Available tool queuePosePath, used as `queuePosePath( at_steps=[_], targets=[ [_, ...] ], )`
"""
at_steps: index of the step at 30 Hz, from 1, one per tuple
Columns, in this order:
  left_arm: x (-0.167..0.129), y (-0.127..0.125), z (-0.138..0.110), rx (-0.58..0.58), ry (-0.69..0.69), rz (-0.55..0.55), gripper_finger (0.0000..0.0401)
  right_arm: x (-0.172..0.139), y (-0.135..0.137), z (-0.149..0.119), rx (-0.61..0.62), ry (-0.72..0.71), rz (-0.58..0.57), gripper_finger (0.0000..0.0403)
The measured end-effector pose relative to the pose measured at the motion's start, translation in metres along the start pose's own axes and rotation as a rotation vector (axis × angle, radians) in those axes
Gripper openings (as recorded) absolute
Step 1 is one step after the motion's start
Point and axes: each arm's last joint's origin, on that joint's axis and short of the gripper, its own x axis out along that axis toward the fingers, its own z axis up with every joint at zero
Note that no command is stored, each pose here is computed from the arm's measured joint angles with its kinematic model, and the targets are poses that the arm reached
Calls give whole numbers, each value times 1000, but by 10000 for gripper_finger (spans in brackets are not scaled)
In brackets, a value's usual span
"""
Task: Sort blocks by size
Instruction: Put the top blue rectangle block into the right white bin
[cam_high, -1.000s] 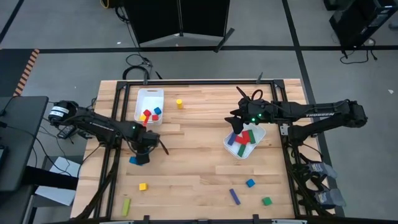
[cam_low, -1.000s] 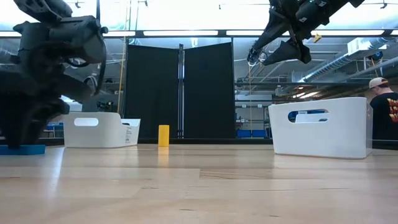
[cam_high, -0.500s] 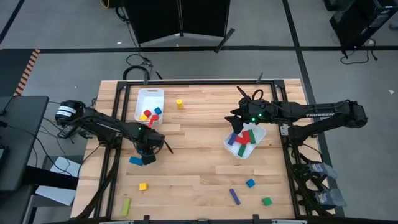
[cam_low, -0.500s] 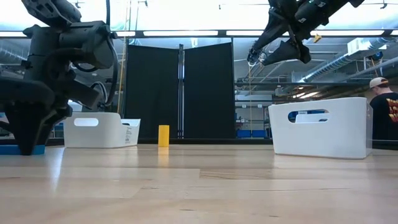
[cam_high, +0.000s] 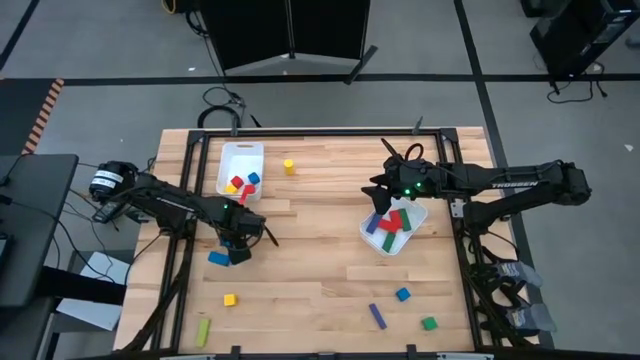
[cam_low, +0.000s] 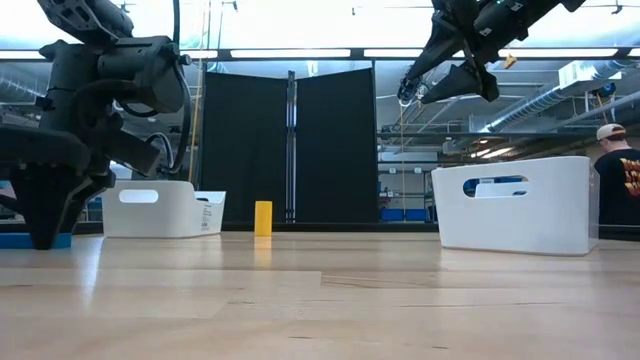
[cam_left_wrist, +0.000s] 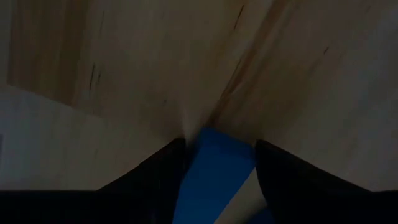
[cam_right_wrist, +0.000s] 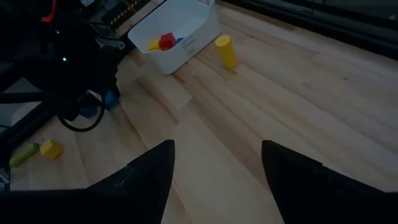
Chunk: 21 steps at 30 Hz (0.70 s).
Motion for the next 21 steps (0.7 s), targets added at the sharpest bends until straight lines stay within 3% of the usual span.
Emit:
queuePosePath(
  at_steps=[5, 10, 21],
  targets=[
    [0, 0, 1, -12, 2, -17, 190, 0, 0, 0, -2, 4, 5, 251],
    [-3, -2, 5, -25, -14, -23, 130, 0, 0, 0, -3, 4, 5, 250],
    [-9, -5, 10, -13, -32, -35, 130, 0, 0, 0, -22, 4, 5, 247]
  ],
)
